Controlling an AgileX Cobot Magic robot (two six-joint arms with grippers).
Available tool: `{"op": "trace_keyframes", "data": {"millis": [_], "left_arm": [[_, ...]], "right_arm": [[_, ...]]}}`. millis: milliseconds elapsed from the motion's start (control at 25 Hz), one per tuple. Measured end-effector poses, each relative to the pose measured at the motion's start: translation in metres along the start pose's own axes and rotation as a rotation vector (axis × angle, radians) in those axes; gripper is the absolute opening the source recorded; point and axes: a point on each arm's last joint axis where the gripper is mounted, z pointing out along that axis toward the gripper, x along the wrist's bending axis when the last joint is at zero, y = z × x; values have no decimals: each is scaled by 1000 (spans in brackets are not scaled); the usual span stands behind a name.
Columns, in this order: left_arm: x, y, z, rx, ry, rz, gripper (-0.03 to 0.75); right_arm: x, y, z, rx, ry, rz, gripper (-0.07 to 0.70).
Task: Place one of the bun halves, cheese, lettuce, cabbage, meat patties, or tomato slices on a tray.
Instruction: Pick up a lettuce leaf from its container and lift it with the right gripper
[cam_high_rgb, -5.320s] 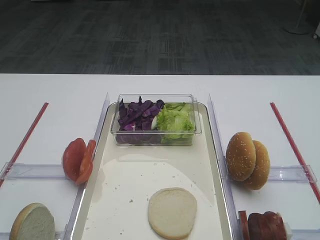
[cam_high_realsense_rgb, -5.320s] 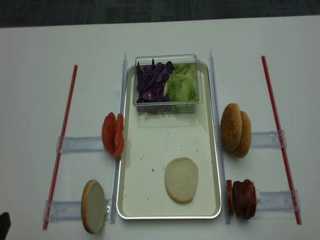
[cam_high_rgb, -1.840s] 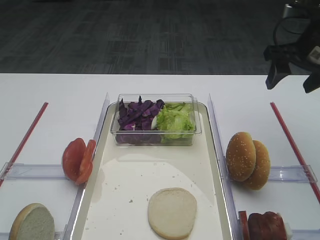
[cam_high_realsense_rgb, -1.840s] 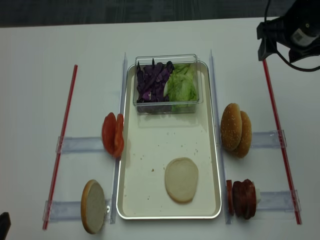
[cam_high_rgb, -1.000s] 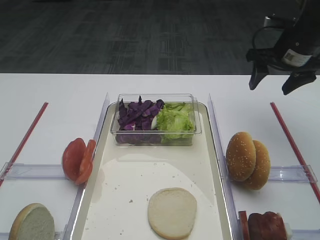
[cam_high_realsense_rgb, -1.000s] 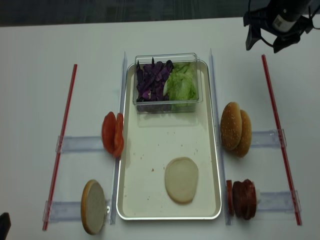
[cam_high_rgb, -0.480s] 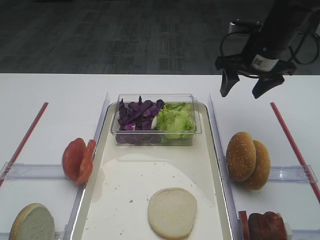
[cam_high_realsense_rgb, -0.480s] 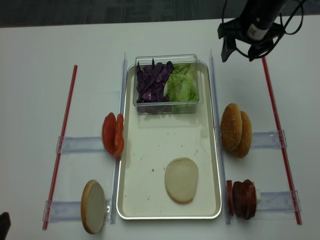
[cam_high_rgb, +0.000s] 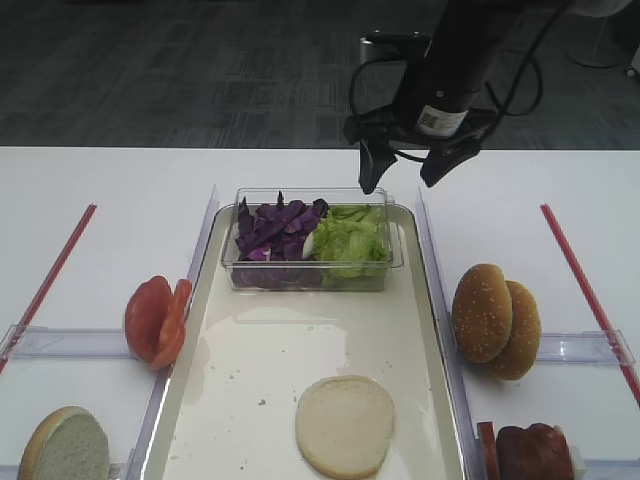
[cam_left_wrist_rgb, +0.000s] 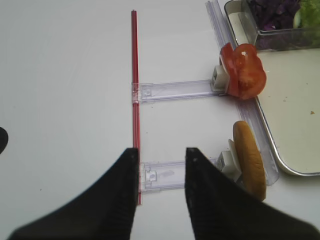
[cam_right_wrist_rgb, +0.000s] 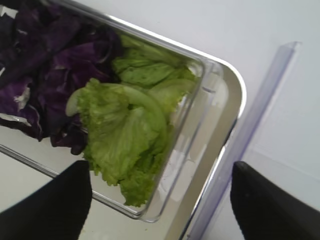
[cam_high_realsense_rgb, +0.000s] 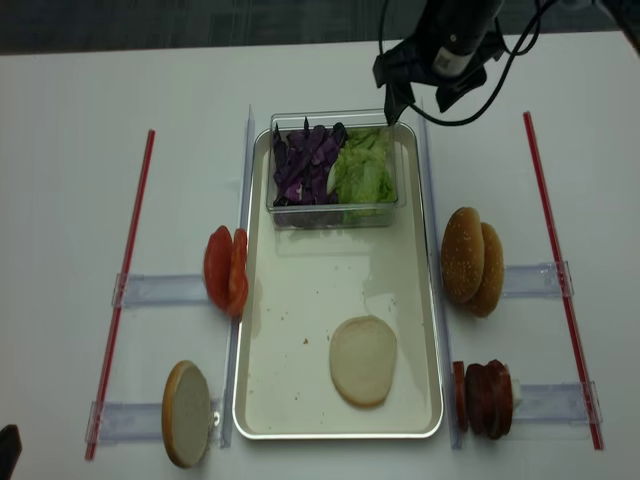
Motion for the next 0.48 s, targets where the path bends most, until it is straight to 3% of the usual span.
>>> {"op": "trace_keyframes", "data": {"millis": [200,480], "left_arm": [[0,0,0,0,0,0,223],[0,0,0,0,0,0,223]], "right_arm": [[36,3,17,41,26,-104,589],[58,-1,31,78,38,-154,589]]}}
